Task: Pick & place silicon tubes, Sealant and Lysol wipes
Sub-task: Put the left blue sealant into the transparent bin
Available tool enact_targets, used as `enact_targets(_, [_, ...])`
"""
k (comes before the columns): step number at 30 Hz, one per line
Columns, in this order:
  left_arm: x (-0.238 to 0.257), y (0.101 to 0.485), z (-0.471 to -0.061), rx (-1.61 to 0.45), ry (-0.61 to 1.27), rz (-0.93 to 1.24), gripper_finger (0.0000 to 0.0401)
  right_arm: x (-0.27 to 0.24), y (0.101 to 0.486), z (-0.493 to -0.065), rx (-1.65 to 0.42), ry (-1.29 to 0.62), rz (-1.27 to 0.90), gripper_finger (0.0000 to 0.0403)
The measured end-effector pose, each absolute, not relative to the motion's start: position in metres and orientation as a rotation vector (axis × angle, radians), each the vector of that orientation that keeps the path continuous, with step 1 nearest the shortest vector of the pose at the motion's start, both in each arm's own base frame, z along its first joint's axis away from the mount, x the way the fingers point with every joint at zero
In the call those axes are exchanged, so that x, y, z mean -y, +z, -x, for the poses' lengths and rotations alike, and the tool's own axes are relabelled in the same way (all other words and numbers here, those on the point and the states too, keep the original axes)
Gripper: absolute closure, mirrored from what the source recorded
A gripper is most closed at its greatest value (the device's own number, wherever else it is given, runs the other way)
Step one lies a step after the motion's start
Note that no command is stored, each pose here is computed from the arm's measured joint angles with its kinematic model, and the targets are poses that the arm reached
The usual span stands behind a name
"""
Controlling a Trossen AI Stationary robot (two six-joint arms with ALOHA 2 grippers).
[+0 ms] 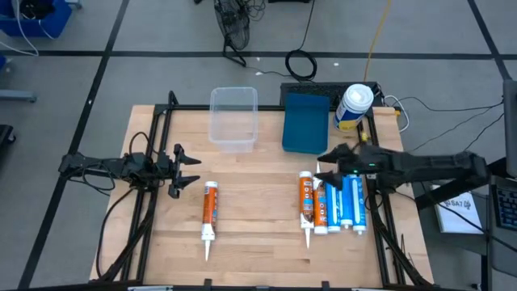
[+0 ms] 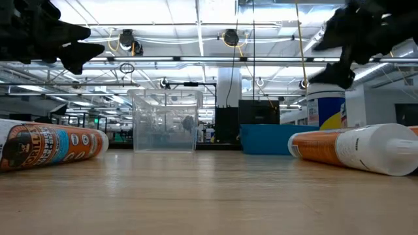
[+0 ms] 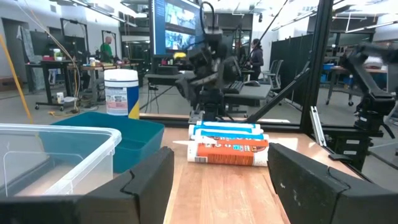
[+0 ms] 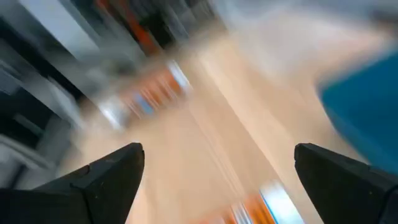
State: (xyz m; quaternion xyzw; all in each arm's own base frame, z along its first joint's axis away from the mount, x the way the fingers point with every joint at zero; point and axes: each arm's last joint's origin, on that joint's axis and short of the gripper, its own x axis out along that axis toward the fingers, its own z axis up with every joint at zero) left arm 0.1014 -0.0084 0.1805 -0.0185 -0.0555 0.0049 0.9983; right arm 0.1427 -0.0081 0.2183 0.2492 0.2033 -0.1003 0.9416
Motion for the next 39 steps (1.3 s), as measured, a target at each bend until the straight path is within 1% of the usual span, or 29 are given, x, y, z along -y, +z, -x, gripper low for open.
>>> enact_targets(3, [0.008, 0.180, -0.101, 0.111, 0.009, 0.037, 0.0146, 0.007, 0.234, -0.153, -0.766, -0.328, -0.567, 0.0012])
enact_targets(5, [0.008, 0.180, -0.101, 0.111, 0.010, 0.037, 0.0146, 0.007, 0.246, -0.157, -0.959, -0.433, -0.660, 0.0012])
enact_targets(8, [0.008, 0.181, -0.101, 0.111, 0.010, 0.037, 0.0146, 0.004, 0.248, -0.156, -1.292, -0.583, -0.818, 0.0012])
enact_targets(10, [0.008, 0.180, -0.101, 0.111, 0.010, 0.037, 0.0146, 0.000, 0.248, -0.151, -1.445, -0.689, -0.926, 0.0012])
enact_targets(13, [0.008, 0.180, -0.101, 0.112, 0.010, 0.037, 0.0146, -0.008, 0.240, -0.142, -1.582, -0.858, -0.973, 0.0012])
enact_targets(18, [0.008, 0.181, -0.101, 0.111, 0.010, 0.037, 0.0146, -0.018, 0.221, -0.128, -1.596, -1.055, -1.000, 0.0012])
enact_targets(21, [0.008, 0.181, -0.101, 0.112, 0.010, 0.037, 0.0146, -0.023, 0.205, -0.124, -1.551, -1.107, -1.012, 0.0012])
enact_targets(25, [0.008, 0.181, -0.101, 0.111, 0.010, 0.037, 0.0146, -0.029, 0.204, -0.128, -1.463, -1.135, -0.989, 0.0016])
enact_targets(30, [0.008, 0.181, -0.101, 0.111, 0.010, 0.037, 0.0146, -0.036, 0.201, -0.128, -1.437, -1.215, -0.981, 0.0025])
enact_targets(34, [0.008, 0.181, -0.101, 0.114, 0.010, 0.037, 0.0146, -0.044, 0.197, -0.136, -1.370, -1.171, -0.985, 0.0027])
enact_targets(35, [0.008, 0.181, -0.101, 0.114, 0.010, 0.037, 0.0146, -0.047, 0.196, -0.145, -1.313, -1.094, -1.039, 0.0027])
enact_targets(36, [0.008, 0.181, -0.101, 0.113, 0.010, 0.037, 0.0146, -0.049, 0.193, -0.151, -1.290, -1.063, -1.065, 0.0027])
enact_targets(37, [0.008, 0.181, -0.101, 0.113, 0.010, 0.037, 0.0146, -0.049, 0.191, -0.152, -1.307, -1.084, -1.048, 0.0027])
enact_targets(39, [0.008, 0.181, -0.101, 0.113, 0.010, 0.037, 0.0146, -0.051, 0.183, -0.153, -1.301, -1.066, -1.054, 0.0027])
